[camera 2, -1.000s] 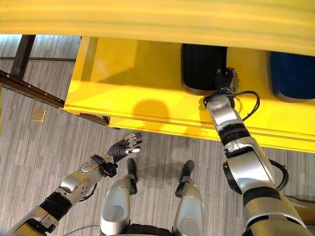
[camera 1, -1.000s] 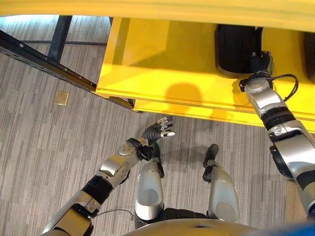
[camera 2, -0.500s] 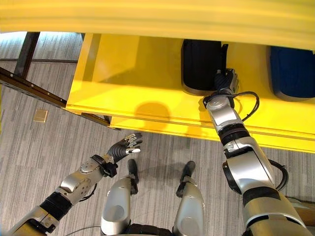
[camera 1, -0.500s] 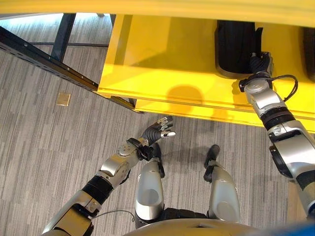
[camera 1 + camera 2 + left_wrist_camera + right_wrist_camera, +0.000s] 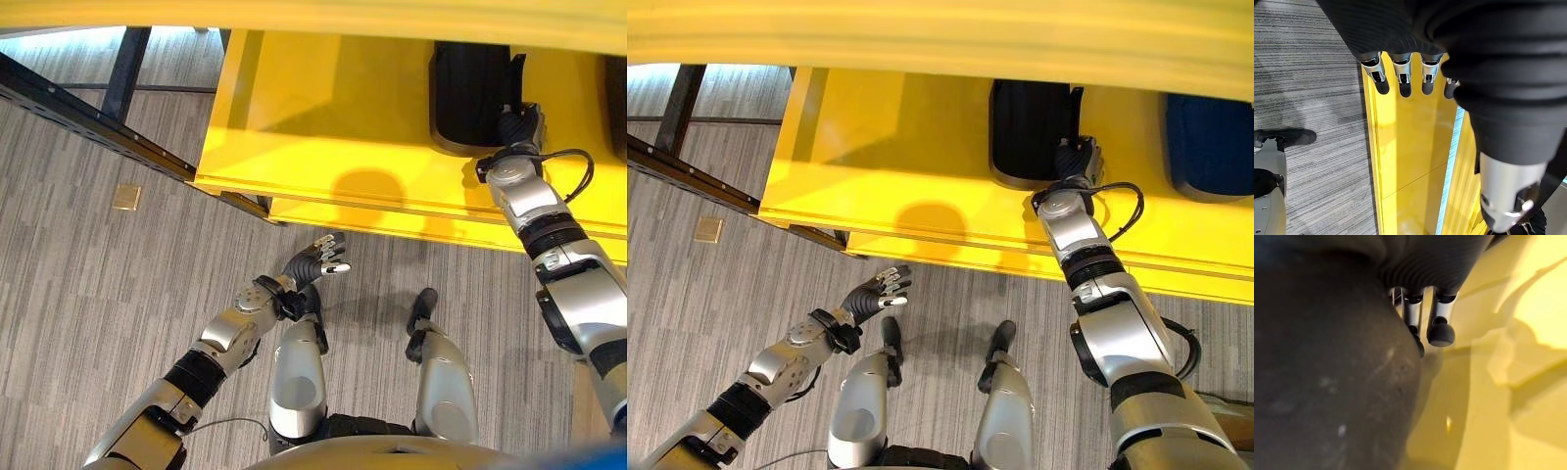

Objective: Move parts from the plastic box to the shelf.

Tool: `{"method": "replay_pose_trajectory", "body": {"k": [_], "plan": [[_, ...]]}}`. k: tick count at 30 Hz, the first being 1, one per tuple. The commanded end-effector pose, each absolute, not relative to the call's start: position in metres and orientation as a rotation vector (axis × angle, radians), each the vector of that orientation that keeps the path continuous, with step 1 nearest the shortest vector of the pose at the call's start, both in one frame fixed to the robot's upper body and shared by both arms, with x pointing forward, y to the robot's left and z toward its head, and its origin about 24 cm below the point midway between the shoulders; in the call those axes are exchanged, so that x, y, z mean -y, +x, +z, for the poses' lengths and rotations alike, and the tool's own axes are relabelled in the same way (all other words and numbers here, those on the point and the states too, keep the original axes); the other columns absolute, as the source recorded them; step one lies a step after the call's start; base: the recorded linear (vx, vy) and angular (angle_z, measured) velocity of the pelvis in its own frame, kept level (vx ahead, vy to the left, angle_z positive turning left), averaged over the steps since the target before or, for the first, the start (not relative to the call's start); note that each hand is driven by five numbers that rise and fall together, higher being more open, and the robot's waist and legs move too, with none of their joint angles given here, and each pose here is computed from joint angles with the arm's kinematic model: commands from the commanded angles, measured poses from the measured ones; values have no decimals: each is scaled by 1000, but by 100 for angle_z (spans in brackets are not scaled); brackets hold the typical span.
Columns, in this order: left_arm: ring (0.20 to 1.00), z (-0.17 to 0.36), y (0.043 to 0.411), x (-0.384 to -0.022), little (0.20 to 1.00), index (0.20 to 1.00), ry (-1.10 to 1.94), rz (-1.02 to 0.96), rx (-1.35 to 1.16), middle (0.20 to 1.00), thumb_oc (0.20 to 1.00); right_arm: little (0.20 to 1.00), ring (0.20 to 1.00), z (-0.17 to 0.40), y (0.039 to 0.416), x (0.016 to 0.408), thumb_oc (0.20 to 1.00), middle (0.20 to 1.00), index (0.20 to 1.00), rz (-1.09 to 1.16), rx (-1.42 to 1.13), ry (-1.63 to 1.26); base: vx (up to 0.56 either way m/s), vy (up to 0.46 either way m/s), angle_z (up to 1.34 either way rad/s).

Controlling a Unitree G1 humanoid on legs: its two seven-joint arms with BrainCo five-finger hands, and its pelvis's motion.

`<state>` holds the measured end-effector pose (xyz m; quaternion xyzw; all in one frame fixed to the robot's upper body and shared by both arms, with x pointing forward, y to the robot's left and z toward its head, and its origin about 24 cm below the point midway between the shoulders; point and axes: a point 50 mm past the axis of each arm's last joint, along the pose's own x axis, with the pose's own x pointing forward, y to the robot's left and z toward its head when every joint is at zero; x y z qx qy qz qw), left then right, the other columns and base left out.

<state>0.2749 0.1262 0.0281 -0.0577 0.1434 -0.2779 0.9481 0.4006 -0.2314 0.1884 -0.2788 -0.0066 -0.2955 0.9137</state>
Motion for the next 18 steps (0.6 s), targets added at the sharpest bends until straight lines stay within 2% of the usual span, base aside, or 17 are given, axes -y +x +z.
{"method": "replay_pose_trajectory", "body": {"k": [1,11,13,15,18], "plan": [[1000,36,264,-108,1000,1000,-135,-654,-252,1000,1000,200,200,253,406,226,200,200,200,-655,196,-543,0,0,0],[1000,35,263,-106,1000,1000,-132,-661,-261,1000,1000,200,200,256,406,227,200,200,200,-681,187,-514,0,0,0],[1000,34,262,-106,1000,1000,-133,-662,-263,1000,1000,746,746,256,406,228,746,746,746,-683,185,-498,0,0,0],[1000,34,262,-106,1000,1000,-133,-665,-266,1000,1000,1000,1000,256,406,228,1000,1000,1000,-678,186,-483,0,0,0],[1000,34,262,-105,1000,1000,-132,-665,-270,1000,1000,1000,1000,252,407,226,1000,1000,1000,-658,167,-442,0,0,0]]}}
